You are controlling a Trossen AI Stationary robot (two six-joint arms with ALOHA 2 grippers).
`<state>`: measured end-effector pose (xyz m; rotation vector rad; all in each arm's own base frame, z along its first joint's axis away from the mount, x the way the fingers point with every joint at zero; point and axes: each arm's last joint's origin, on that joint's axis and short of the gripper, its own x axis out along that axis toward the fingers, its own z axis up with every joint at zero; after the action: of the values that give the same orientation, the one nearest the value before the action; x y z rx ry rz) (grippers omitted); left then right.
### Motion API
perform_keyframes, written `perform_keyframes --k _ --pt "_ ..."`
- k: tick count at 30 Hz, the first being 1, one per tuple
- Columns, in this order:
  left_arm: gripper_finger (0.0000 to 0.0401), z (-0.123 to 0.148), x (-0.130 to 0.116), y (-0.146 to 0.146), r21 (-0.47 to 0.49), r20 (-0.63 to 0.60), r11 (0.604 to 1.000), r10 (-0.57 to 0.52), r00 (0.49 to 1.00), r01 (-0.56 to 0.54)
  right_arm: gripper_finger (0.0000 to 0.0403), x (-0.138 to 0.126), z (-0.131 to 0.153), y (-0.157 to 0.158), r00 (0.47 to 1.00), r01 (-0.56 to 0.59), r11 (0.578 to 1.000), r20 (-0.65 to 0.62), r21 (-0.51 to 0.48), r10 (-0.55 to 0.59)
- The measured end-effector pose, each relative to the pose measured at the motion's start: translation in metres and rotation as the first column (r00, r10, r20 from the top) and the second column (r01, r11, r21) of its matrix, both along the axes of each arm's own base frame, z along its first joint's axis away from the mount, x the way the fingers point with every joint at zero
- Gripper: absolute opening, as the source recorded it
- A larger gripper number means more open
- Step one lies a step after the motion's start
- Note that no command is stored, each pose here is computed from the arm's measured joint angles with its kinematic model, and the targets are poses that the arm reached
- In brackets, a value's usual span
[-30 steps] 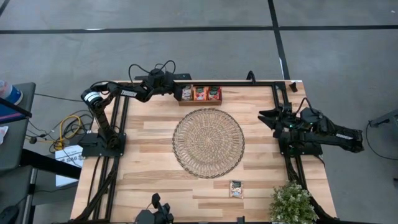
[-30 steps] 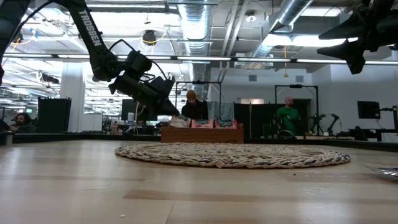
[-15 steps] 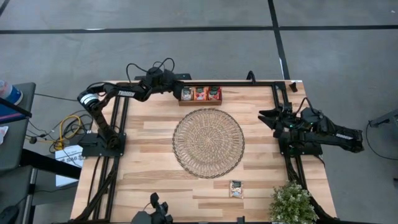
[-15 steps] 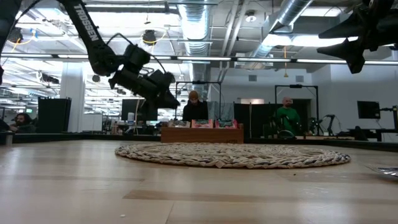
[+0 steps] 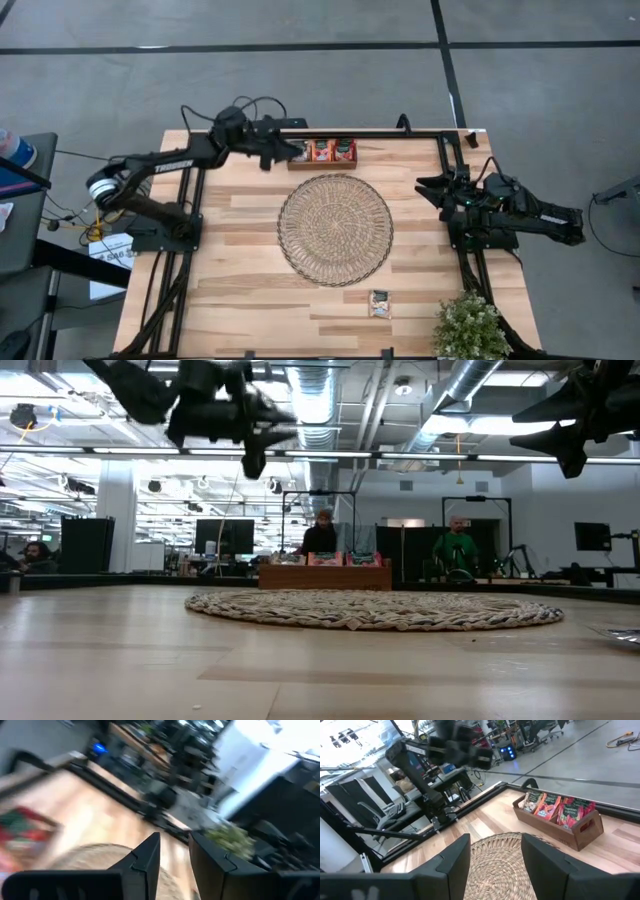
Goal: Pick & Place Tea
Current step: Put the brown tea bag into the left section of the wooden organizer
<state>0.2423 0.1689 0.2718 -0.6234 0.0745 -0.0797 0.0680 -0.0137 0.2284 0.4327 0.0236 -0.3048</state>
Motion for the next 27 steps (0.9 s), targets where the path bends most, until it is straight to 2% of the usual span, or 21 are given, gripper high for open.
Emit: perform_keyframes --k 5,9,15,19,21,24,27 --pt "0.0095 0.002 0.017 -0.048 -0.059 -0.072 0.991 -0.121 0.99 0.117 0.0171 0.0 0.0 0.0 1.0 -0.001 1.0 0.003 0.01 0.001" --pt "0.0095 0.001 0.03 -0.088 -0.075 -0.131 0.991 -0.117 0.985 0.108 0.0171 0.0 0.0 0.0 1.0 0.003 0.998 0.018 0.059 -0.004" --pt "0.0095 -0.003 0.044 -0.143 0.0 -0.155 0.996 0.088 0.984 -0.089 0.0169 0.0 -0.001 0.0 0.999 0.012 0.98 0.048 0.197 -0.021" --pt "0.0095 -0.031 0.035 -0.177 0.008 -0.212 0.961 0.273 0.939 -0.277 0.017 0.0 -0.003 0.0 0.999 0.017 0.978 0.029 0.21 -0.023" --pt "0.0095 -0.045 0.027 -0.191 -0.012 -0.181 0.934 0.349 0.919 -0.357 0.017 0.0 -0.004 0.0 1.0 0.019 0.977 0.021 0.211 -0.024" --pt "0.0095 -0.064 0.012 -0.205 -0.065 -0.133 0.912 0.395 0.909 -0.405 0.0168 0.0 -0.004 0.0 1.0 0.017 0.977 0.017 0.211 -0.021" --pt "0.0095 -0.079 -0.003 -0.211 -0.105 -0.09 0.91 0.393 0.915 -0.401 0.0161 0.002 -0.002 0.003 0.997 -0.075 0.979 0.031 0.189 0.071"
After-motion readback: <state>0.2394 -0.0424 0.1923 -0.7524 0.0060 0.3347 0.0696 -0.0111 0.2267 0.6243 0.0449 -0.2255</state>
